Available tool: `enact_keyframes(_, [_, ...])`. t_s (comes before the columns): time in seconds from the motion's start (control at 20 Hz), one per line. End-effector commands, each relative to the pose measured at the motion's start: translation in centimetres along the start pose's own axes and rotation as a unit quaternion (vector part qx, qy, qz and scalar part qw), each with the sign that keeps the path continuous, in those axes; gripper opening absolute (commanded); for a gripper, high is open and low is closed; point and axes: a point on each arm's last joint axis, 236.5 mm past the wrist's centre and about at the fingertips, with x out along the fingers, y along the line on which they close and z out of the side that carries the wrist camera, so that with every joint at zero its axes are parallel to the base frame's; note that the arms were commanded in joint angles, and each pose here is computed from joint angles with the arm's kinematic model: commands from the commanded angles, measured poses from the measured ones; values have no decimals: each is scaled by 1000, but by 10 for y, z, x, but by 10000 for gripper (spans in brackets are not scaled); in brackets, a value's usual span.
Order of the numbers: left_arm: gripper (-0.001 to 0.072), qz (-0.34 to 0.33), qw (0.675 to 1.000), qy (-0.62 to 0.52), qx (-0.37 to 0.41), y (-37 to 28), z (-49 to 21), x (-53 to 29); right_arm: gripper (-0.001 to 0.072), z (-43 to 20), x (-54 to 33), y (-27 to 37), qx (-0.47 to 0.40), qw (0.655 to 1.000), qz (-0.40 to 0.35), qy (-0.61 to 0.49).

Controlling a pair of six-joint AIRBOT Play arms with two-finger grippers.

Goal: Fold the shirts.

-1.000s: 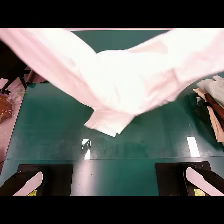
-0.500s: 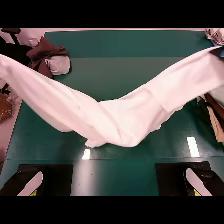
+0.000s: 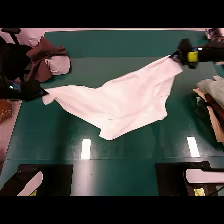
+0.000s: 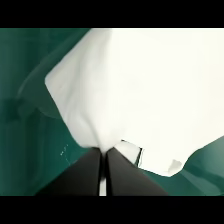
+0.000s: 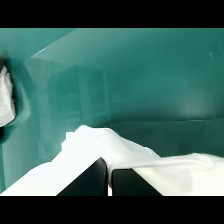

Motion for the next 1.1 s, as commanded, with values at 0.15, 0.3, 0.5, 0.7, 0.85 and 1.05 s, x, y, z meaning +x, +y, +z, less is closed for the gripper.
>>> enact_keyframes(0.15, [32, 9, 997, 70, 44, -7, -44, 29, 14, 24, 107, -18, -6, 999, 0, 39])
enact_keyframes(0.3, [54, 38, 996, 73, 43, 8, -52, 46, 84, 37, 112, -25, -19, 999, -6, 37])
enact_keyframes(0.5, [717, 61, 992, 103, 29, 35, -80, 70, 484, 60, 83, -28, -40, 999, -6, 8])
enact_keyframes(0.7, [716, 56, 997, 14, 54, 20, -28, 55, 484, 57, 17, -19, -89, 996, -19, 10])
enact_keyframes(0.85, [716, 87, 991, -42, 90, 21, 9, 32, 484, 1, -30, -61, -128, 977, -141, 94])
enact_keyframes(1.05, [717, 169, 977, -8, 132, 59, 1, 23, 485, -77, -73, -100, -155, 945, -244, 155])
